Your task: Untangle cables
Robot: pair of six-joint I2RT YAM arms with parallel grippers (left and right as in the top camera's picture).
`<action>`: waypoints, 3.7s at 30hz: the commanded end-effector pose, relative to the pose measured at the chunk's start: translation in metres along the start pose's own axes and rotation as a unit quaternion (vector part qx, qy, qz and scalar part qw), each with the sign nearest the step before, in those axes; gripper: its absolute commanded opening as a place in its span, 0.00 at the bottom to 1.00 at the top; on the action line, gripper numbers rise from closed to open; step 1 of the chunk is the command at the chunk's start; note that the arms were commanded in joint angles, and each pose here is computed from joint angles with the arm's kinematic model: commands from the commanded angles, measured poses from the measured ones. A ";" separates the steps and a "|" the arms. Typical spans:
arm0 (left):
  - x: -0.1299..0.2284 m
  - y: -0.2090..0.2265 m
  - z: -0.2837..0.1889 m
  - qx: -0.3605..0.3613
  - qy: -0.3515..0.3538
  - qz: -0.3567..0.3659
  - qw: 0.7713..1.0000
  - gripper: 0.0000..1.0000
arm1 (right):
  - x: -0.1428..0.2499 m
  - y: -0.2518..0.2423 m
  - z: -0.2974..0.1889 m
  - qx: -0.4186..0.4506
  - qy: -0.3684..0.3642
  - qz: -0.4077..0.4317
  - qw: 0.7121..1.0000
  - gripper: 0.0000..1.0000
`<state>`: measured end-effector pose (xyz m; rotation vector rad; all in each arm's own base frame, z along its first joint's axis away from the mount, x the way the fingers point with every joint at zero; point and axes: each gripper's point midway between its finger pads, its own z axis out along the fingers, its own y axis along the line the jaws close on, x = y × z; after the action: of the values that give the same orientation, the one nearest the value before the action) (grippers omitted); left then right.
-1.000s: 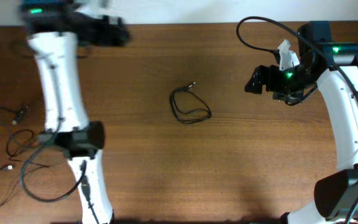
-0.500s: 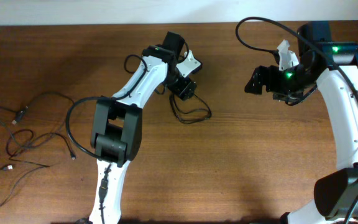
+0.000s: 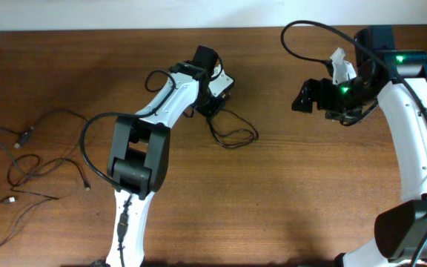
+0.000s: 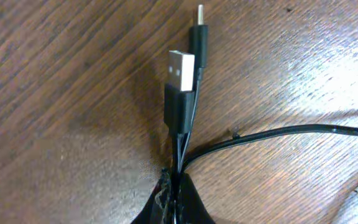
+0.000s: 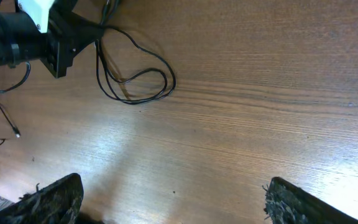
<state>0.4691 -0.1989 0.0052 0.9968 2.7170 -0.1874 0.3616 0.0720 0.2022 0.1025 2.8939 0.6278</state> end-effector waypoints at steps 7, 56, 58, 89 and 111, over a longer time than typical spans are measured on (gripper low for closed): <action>-0.045 0.081 -0.380 -0.220 -0.350 -0.102 0.905 0.00 | 0.001 0.000 0.002 0.004 0.005 -0.007 1.000 0.95; 0.102 0.190 -0.445 -0.092 -0.326 -0.393 0.855 0.99 | 0.124 0.051 -0.175 0.044 -0.187 -0.116 0.974 0.99; 0.102 0.190 -0.445 -0.092 -0.326 -0.393 0.855 0.99 | 0.126 0.043 -0.174 0.062 -0.179 -0.109 0.976 0.99; 0.102 0.190 -0.445 -0.092 -0.326 -0.393 0.855 0.99 | 0.116 -0.070 -0.005 0.059 -0.593 -0.171 0.785 0.99; 0.252 -0.032 -0.346 0.046 -0.093 -0.507 0.856 1.00 | 0.116 -0.070 -0.005 0.059 -0.593 -0.171 0.785 0.99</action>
<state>0.2361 0.0181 0.3074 -0.4853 2.6769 -0.5033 0.2453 0.0182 0.1614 -0.0217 1.6347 0.1550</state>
